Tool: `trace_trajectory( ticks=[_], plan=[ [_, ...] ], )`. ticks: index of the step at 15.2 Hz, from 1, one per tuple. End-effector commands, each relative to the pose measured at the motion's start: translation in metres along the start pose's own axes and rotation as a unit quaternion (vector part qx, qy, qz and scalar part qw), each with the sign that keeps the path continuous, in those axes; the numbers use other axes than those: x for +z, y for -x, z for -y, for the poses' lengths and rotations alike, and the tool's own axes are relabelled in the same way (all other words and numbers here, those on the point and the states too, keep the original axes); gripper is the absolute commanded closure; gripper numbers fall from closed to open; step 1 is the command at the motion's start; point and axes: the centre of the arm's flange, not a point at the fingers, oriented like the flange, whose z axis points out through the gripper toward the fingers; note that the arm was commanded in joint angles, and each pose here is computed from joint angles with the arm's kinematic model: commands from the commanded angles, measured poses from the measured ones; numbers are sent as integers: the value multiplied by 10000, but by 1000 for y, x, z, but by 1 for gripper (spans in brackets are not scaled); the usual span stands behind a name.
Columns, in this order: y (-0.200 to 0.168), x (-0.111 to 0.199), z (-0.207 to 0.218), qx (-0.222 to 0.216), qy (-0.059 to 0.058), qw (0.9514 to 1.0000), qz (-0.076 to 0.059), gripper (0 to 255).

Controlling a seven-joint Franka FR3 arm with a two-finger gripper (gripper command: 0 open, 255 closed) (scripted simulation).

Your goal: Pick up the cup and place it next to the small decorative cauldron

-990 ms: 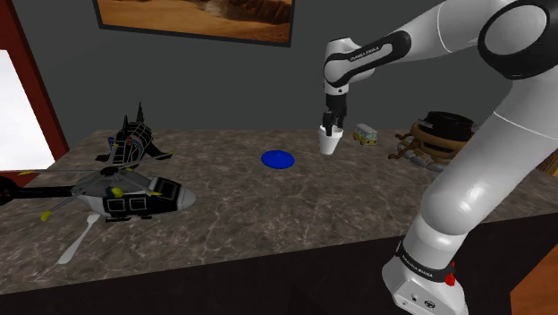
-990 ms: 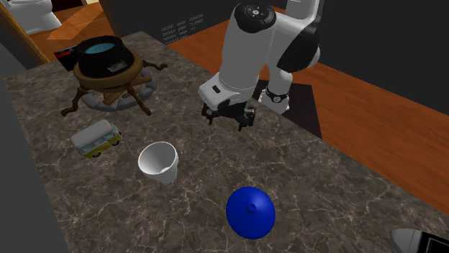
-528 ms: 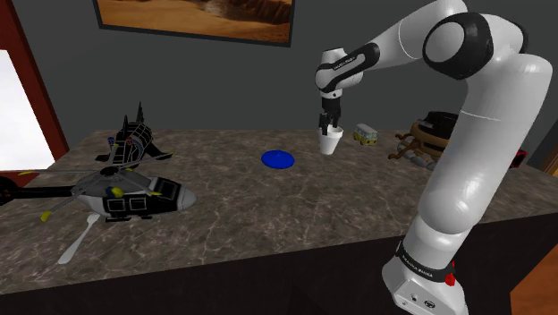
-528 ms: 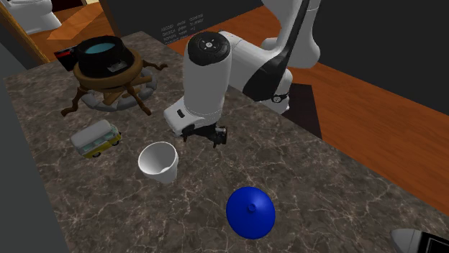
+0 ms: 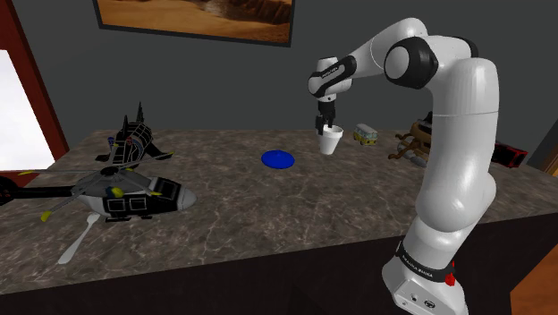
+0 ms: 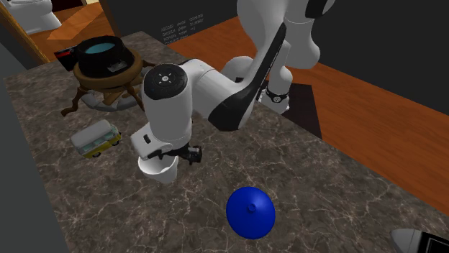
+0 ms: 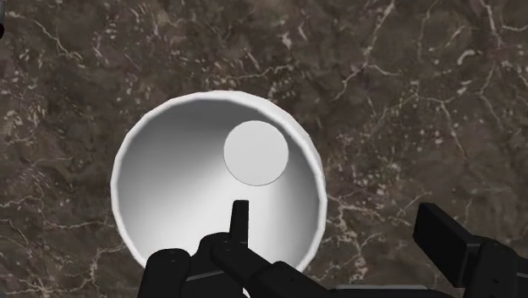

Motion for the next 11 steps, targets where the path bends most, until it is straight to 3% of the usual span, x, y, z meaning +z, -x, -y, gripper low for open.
trace_trajectory(
  ticks=[1, 6, 11],
  plan=[
    [0, 10, -3, -5, 4, 10000, -4, 0],
    [0, 34, -3, -5, 4, 10000, -4, 0],
    [0, 34, -3, -5, 4, 10000, -4, 0]
  ],
)
